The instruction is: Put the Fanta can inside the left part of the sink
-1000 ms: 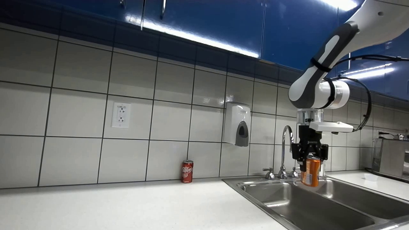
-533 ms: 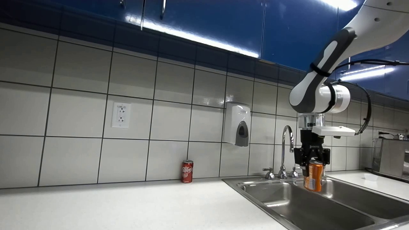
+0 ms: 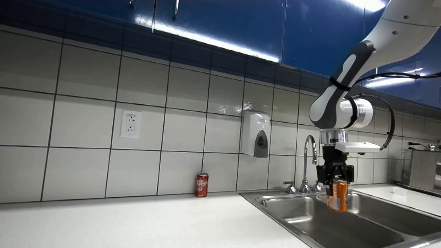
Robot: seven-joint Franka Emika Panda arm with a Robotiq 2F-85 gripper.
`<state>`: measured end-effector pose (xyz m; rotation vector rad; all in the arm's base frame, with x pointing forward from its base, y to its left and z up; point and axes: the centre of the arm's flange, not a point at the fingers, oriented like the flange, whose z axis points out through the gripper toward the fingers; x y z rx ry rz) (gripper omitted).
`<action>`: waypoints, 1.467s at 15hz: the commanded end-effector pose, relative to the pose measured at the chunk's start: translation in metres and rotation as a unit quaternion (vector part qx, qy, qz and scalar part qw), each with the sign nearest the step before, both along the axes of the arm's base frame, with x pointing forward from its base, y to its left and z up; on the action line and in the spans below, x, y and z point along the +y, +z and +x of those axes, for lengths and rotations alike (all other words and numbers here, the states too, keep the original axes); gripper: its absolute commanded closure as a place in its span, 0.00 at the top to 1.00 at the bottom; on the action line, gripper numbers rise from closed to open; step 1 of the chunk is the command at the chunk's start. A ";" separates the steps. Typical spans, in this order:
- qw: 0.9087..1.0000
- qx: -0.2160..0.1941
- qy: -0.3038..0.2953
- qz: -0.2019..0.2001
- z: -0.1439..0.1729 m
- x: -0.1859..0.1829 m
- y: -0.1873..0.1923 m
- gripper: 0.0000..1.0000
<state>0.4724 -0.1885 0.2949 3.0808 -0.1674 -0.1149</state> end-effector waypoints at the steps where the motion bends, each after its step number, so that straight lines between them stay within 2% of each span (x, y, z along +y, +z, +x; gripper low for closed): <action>1: 1.000 0.001 0.019 -0.002 0.015 -0.020 -0.004 0.40; 18: 0.998 0.038 0.052 0.005 0.030 -0.023 -0.051 0.40; 22: 0.998 0.043 0.053 0.008 0.030 -0.023 -0.052 0.40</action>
